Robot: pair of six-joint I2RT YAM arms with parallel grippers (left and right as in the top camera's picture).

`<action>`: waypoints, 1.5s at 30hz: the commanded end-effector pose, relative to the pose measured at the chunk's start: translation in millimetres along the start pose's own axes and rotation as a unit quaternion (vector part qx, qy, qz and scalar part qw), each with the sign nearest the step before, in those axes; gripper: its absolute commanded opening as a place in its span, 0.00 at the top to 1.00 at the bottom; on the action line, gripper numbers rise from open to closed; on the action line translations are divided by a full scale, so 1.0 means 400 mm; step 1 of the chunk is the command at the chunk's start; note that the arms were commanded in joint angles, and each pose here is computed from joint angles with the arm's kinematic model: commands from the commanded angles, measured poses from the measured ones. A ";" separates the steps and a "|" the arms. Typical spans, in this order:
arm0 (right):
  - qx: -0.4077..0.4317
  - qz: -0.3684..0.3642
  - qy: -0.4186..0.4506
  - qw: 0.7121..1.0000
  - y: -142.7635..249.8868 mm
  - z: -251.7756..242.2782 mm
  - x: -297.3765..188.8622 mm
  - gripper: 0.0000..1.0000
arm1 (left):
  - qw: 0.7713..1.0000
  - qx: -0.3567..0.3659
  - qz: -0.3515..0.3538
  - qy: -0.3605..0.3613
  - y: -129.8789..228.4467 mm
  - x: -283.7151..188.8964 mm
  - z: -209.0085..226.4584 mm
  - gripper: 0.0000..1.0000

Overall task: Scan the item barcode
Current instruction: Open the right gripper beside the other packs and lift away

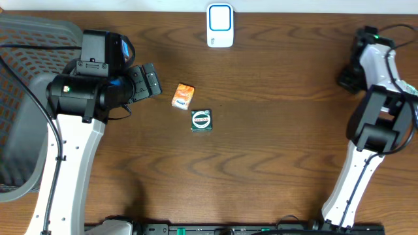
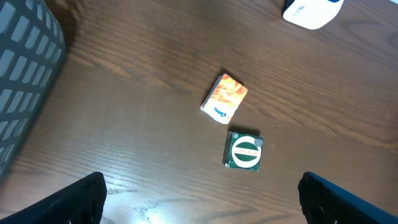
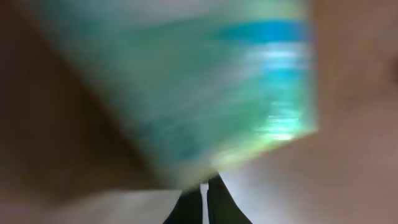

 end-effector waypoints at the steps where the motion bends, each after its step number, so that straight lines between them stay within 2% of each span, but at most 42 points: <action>1: -0.039 0.006 -0.104 0.994 0.008 0.065 -0.074 0.99 | 1.000 0.001 -0.005 -0.003 -0.006 -0.007 0.003 0.02; 12: 0.000 -0.075 -0.156 0.985 -0.060 0.120 -0.091 0.99 | 1.000 0.001 -0.005 -0.003 -0.006 -0.007 0.003 0.02; 20: 0.016 -0.116 -0.074 0.990 -0.086 0.068 -0.080 0.99 | 1.000 0.001 -0.005 -0.003 -0.006 -0.007 0.003 0.02; 33: 0.058 -0.093 -0.019 0.994 -0.126 -0.099 0.020 0.99 | 1.000 0.001 -0.005 -0.003 -0.006 -0.007 0.003 0.02; 41: 0.076 -0.062 0.048 0.994 -0.138 -0.250 0.056 0.99 | 1.000 0.001 -0.005 -0.003 -0.006 -0.007 0.003 0.02; 45: 0.077 -0.051 0.052 0.994 -0.136 -0.281 0.050 0.99 | 1.000 0.001 -0.005 -0.003 -0.006 -0.007 0.003 0.02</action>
Point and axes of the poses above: each gripper's point midway between its finger pads, its own x axis out along the fingers, its own z axis along the line the jaws close on, y = z × x, the point moved 7 cm from there along -x, back along the fingers, and after that the axes turned 13 degrees about x, right-handed, at the moved point
